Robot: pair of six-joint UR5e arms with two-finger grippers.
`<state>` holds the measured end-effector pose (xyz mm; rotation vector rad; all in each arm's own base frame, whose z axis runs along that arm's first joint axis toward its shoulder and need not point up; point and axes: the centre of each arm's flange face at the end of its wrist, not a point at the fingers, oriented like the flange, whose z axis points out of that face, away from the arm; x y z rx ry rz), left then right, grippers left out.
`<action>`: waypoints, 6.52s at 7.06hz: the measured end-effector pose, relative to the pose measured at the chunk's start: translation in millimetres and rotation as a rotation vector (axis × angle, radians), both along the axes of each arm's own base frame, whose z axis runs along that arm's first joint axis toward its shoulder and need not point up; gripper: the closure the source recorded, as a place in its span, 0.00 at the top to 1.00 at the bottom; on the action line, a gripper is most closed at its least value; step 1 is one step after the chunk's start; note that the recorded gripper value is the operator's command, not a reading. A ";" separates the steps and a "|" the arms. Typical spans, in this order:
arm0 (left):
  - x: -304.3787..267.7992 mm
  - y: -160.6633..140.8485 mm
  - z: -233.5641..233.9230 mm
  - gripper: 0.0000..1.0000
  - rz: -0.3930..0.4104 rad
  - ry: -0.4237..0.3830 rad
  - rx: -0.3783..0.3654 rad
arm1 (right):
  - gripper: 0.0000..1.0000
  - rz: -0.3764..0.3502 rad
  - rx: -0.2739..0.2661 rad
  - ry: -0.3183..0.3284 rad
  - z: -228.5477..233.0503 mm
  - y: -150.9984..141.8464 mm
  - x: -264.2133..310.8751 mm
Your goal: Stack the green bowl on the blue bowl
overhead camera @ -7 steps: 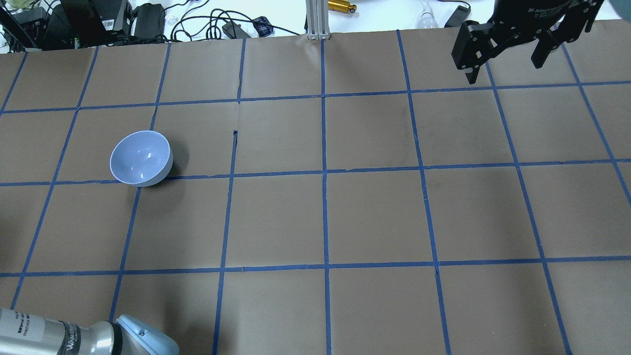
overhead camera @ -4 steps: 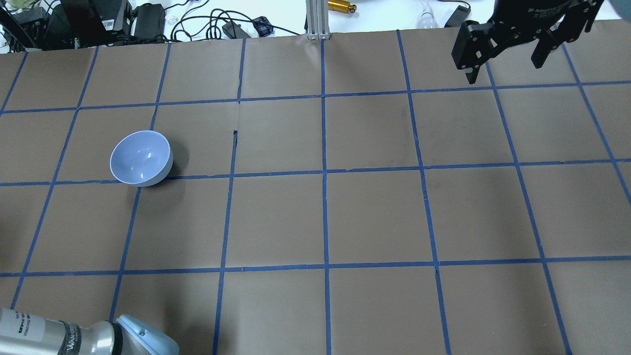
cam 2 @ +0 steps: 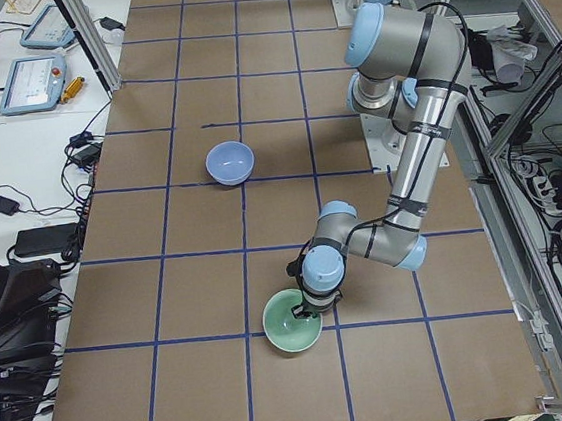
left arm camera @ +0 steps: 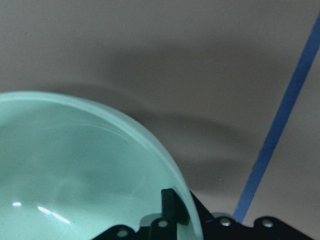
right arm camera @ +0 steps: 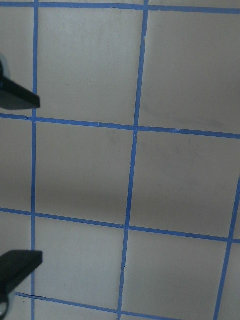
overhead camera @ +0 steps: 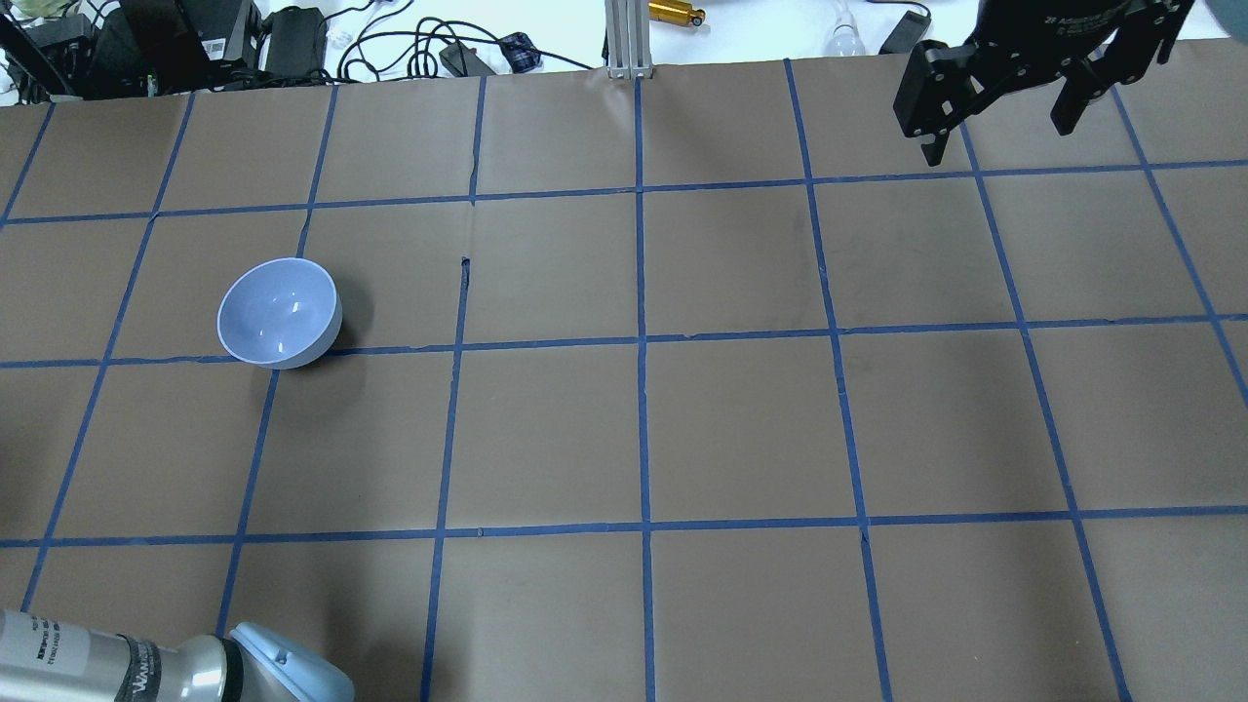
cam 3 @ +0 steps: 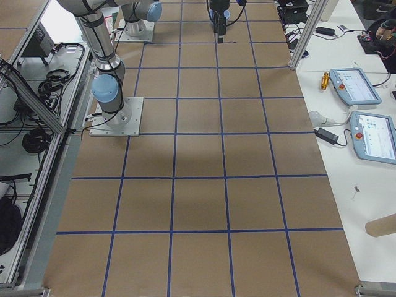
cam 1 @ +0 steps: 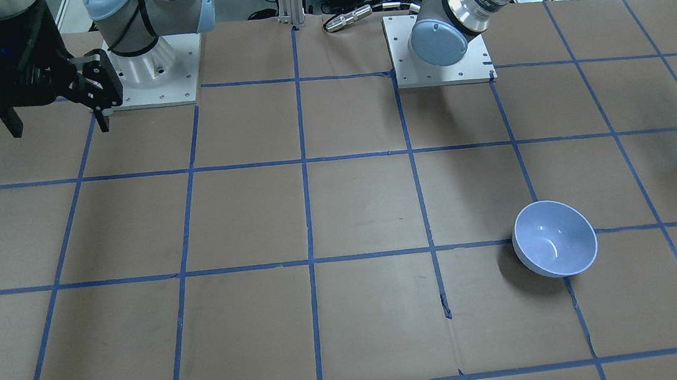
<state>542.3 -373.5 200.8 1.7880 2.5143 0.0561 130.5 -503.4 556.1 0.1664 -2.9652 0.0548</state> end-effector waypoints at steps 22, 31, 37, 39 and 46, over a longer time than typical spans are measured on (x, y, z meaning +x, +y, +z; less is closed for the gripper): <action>-504.4 -189.5 122.6 0.00 0.157 -0.093 0.032 | 1.00 0.000 0.000 0.000 0.0 0.0 0.0; -535.8 -153.6 70.1 0.85 0.131 -0.141 0.024 | 1.00 0.000 0.000 0.000 0.0 0.1 0.2; -546.4 -163.3 120.0 0.91 0.254 -0.085 -0.043 | 1.00 0.000 0.000 0.000 0.0 0.1 0.2; -566.9 -168.0 163.8 1.00 0.511 -0.029 -0.044 | 1.00 0.000 0.000 0.000 0.0 0.1 0.2; -659.1 -117.2 289.4 1.00 1.148 0.018 -0.027 | 1.00 0.000 0.000 0.000 0.0 0.1 0.2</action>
